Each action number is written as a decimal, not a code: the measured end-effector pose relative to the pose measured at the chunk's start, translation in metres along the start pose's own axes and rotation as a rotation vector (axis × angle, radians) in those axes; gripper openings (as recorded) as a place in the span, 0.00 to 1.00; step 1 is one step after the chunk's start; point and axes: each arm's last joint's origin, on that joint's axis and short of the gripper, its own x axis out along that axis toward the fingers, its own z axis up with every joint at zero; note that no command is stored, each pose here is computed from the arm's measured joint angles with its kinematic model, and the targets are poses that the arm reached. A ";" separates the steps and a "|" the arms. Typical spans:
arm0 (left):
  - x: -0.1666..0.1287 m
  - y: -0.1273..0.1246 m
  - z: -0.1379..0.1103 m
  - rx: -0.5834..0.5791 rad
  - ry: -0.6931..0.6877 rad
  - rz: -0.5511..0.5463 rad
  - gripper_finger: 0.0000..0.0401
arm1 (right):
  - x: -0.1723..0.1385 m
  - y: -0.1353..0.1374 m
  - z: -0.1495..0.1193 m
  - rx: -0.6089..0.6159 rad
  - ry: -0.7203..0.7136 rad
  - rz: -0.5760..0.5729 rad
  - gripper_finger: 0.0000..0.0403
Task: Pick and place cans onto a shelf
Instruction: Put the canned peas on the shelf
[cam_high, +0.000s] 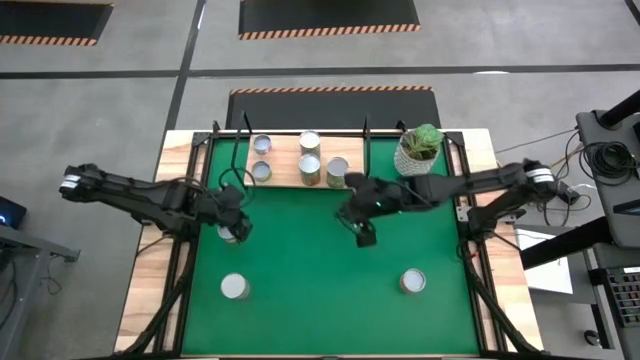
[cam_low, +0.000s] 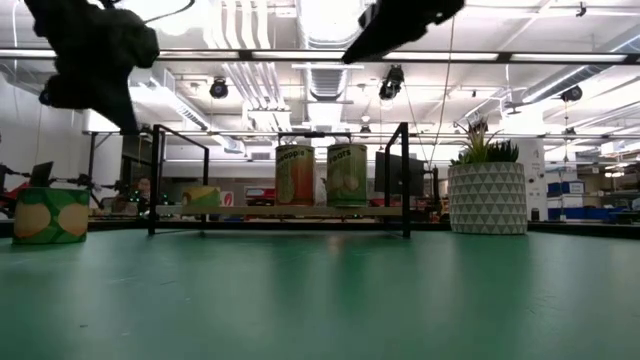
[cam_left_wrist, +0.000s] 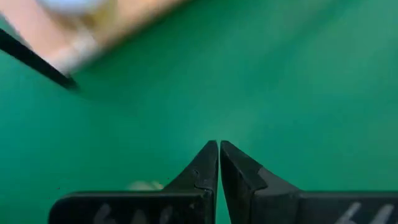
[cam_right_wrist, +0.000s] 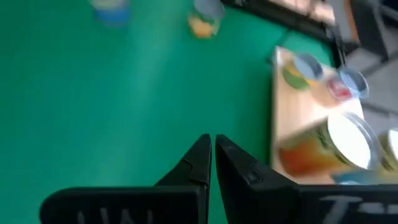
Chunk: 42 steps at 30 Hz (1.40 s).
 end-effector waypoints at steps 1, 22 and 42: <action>0.000 -0.005 -0.001 -0.008 0.036 -0.036 0.00 | -0.001 0.006 -0.004 -0.009 -0.038 0.000 0.03; -0.033 -0.146 -0.053 -0.256 0.446 0.150 0.00 | -0.041 0.020 -0.027 -0.115 -0.301 -0.114 0.03; -0.011 -0.159 -0.112 -0.352 0.342 0.416 0.81 | -0.055 0.022 -0.024 -0.096 -0.351 -0.074 0.03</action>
